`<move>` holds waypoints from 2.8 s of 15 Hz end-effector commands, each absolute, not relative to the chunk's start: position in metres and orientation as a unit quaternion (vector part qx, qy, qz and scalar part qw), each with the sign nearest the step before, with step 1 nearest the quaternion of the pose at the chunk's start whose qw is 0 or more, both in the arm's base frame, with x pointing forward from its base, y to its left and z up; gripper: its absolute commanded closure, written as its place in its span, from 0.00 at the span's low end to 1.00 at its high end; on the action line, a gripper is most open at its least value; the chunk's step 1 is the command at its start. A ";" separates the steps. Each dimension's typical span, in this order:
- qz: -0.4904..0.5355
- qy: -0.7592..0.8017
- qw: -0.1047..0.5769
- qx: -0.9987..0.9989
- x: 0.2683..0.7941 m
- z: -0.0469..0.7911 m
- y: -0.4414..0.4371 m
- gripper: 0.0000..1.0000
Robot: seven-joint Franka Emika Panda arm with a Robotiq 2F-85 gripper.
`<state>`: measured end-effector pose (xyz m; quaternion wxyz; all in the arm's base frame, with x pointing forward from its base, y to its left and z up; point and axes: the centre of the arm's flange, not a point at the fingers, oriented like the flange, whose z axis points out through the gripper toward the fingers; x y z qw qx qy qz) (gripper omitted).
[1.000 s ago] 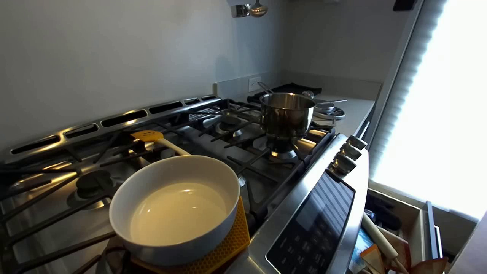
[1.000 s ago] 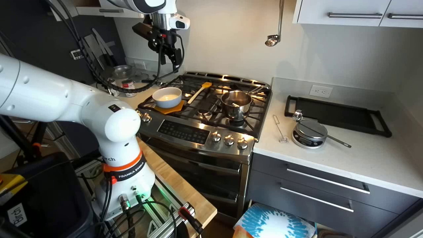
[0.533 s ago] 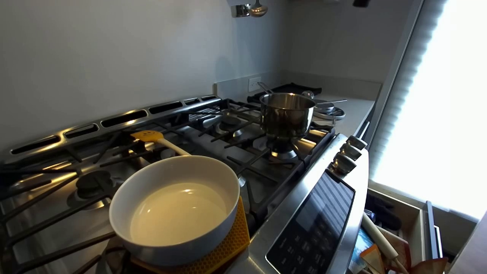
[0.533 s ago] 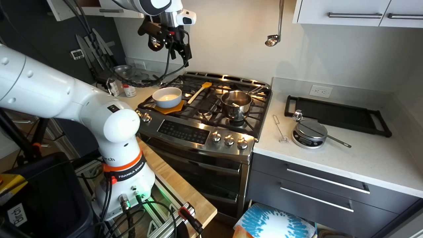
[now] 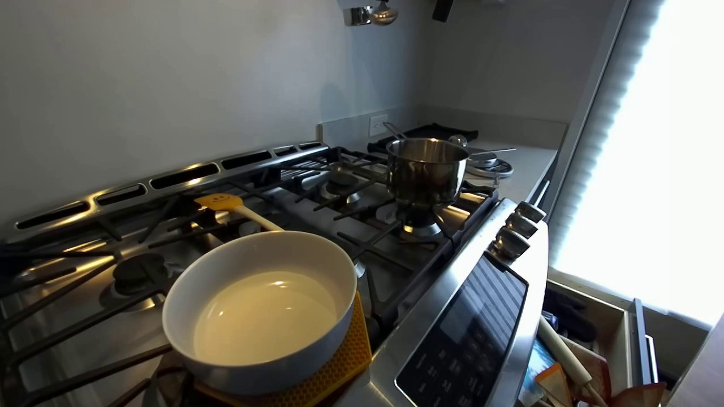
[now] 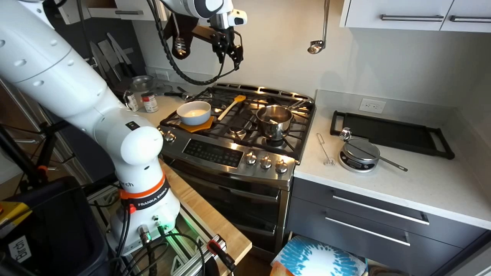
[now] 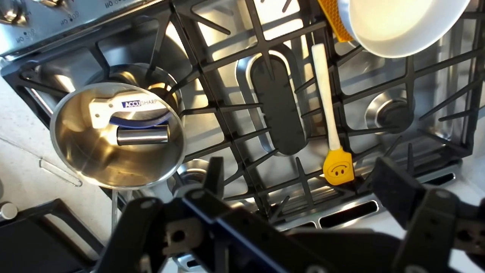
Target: Put the silver measuring cup on the left in the silver pot
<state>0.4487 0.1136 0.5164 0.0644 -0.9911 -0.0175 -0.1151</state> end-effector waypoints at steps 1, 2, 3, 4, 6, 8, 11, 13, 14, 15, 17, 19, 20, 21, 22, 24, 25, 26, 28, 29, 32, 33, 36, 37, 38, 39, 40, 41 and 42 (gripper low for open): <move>-0.115 -0.017 0.064 -0.991 0.450 0.516 0.113 0.00; -0.115 -0.017 0.064 -0.991 0.450 0.516 0.113 0.00; -0.115 -0.018 0.064 -0.991 0.450 0.517 0.113 0.00; -0.115 -0.018 0.064 -0.991 0.450 0.518 0.113 0.00; -0.125 -0.055 0.082 -0.987 0.453 0.514 0.134 0.00; -0.126 -0.105 0.112 -0.980 0.462 0.505 0.169 0.00; -0.107 -0.173 0.146 -0.968 0.470 0.485 0.231 0.00; -0.097 -0.227 0.161 -0.956 0.476 0.466 0.281 0.00; -0.092 -0.258 0.149 -0.950 0.482 0.456 0.307 0.00; -0.087 -0.286 0.135 -0.945 0.489 0.449 0.326 0.00; -0.073 -0.332 0.098 -0.935 0.502 0.438 0.357 0.00; -0.076 -0.376 0.063 -0.921 0.521 0.428 0.379 0.00; -0.085 -0.390 0.038 -0.916 0.531 0.429 0.384 0.00; -0.090 -0.404 0.020 -0.910 0.534 0.429 0.388 0.00; -0.091 -0.376 0.049 -0.921 0.509 0.425 0.367 0.00; -0.096 -0.390 0.034 -0.915 0.523 0.423 0.374 0.00; -0.096 -0.392 0.032 -0.914 0.525 0.422 0.376 0.00; -0.095 -0.393 0.031 -0.914 0.526 0.423 0.377 0.00; -0.144 -0.442 0.067 -0.883 0.550 0.418 0.396 0.00; -0.156 -0.458 0.079 -0.872 0.563 0.416 0.406 0.00; -0.187 -0.504 0.123 -0.834 0.582 0.398 0.427 0.00; -0.194 -0.519 0.139 -0.821 0.586 0.393 0.431 0.00; -0.200 -0.559 0.189 -0.782 0.587 0.375 0.450 0.00; -0.198 -0.572 0.207 -0.769 0.586 0.372 0.453 0.00; -0.194 -0.583 0.226 -0.756 0.581 0.372 0.454 0.00; -0.194 -0.594 0.245 -0.741 0.577 0.376 0.455 0.00; -0.204 -0.574 0.208 -0.765 0.575 0.374 0.458 0.00; -0.206 -0.582 0.221 -0.755 0.574 0.375 0.461 0.00; -0.208 -0.586 0.228 -0.750 0.574 0.377 0.462 0.00</move>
